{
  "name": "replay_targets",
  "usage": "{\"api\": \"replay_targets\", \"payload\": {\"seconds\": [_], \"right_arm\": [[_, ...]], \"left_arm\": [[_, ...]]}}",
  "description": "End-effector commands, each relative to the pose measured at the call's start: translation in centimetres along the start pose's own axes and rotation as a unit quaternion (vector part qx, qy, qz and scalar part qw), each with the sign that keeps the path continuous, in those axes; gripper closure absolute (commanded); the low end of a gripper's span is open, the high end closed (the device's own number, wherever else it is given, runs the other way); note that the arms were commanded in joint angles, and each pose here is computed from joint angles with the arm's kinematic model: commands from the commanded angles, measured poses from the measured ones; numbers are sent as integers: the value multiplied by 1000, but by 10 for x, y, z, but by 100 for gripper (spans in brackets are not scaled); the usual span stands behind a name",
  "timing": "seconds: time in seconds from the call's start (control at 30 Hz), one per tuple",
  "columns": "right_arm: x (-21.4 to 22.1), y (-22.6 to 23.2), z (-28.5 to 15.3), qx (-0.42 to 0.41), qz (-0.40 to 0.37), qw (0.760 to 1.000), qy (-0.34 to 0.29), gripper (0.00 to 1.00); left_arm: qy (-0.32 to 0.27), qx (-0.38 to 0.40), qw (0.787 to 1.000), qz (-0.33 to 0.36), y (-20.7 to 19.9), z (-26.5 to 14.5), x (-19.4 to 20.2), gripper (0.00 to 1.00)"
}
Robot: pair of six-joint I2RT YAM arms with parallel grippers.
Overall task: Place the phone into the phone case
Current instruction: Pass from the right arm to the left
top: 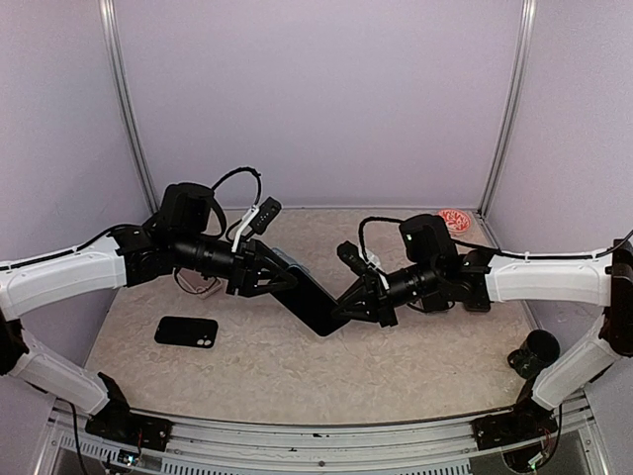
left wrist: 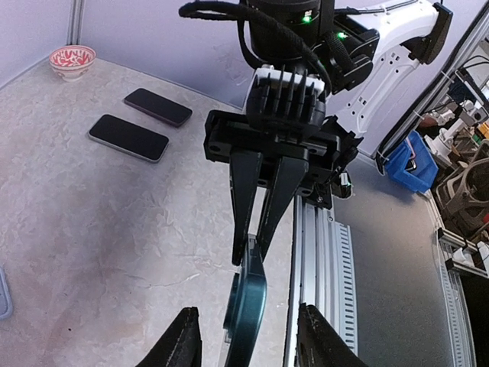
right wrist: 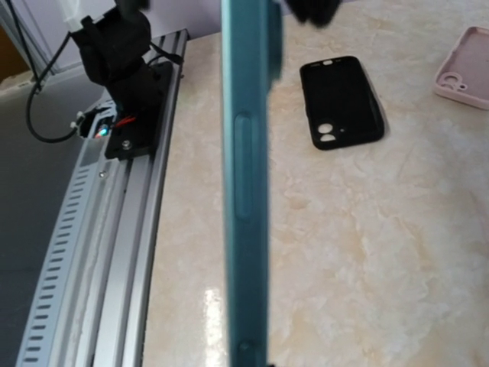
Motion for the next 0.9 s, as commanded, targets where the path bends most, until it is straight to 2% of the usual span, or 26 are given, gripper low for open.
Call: {"api": "replay_targets", "payload": {"seconds": [0.0, 0.1, 0.23, 0.6, 0.8, 0.87], "right_arm": [[-19, 1, -3, -30, -27, 999, -26, 100], [-18, 0, -2, -34, -25, 999, -24, 100], [-18, -2, -1, -33, -25, 999, -22, 100], [-15, -5, 1, -39, -19, 999, -17, 100], [-16, -9, -1, -38, -16, 999, -19, 100], [-16, -11, -1, -37, -12, 999, -19, 97]], "left_arm": [[11, 19, 1000, 4, -3, 6, -2, 58], [18, 21, 1000, 2, -3, 8, 0, 59], [22, 24, 999, 0, -3, 11, 1, 67], [27, 27, 999, 1, -4, 14, 3, 99], [25, 24, 999, 4, -3, 14, 2, 100], [24, 15, 1000, 5, -2, 13, 1, 100]]}}
Point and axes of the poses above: each gripper's point midway between its finger pads, its own z axis out along the fingers, its own y axis along the line the jaws close on, x = y × z, the point moved 8 cm from there along -z, back along the fingers, and after that the axes turned 2 degrees about z, right-handed, at the moved point
